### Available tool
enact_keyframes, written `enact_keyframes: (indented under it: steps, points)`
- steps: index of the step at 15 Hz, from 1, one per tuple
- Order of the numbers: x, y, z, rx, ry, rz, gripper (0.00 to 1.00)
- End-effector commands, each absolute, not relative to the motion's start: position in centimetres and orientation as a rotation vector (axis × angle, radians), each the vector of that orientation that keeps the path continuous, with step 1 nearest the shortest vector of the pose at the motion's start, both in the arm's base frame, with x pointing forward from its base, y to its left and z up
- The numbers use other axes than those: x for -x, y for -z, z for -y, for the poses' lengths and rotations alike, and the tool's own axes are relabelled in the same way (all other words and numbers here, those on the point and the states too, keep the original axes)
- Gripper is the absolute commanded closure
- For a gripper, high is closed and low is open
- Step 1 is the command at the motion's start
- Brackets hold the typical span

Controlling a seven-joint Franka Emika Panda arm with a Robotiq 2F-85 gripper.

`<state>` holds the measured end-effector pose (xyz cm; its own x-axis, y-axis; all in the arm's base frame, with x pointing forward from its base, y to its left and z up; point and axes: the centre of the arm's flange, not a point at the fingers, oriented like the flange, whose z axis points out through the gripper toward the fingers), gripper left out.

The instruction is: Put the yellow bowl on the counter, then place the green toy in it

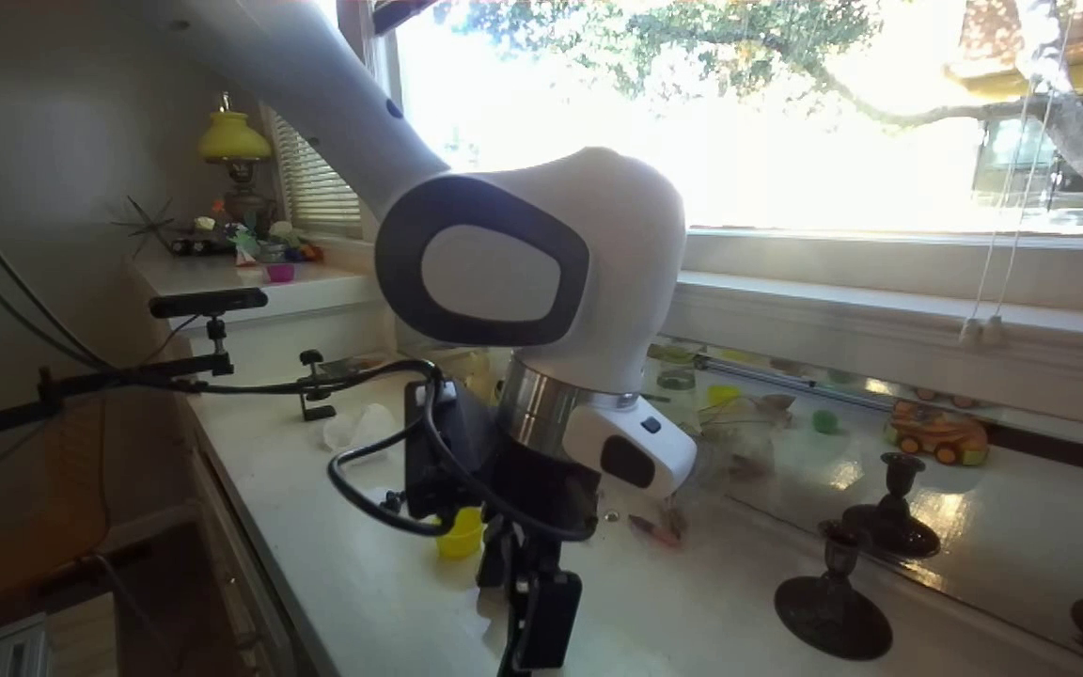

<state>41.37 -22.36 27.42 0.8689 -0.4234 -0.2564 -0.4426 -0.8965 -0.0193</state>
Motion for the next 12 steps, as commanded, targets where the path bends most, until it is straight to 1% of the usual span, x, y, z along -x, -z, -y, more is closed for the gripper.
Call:
enact_keyframes:
  steps: [1,12]
  points:
    - [-42.0,-26.7,22.0,2.933,-0.337,-0.663,0.00]
    - [-43.7,-25.7,22.5,2.933,-0.242,-0.712,0.00]
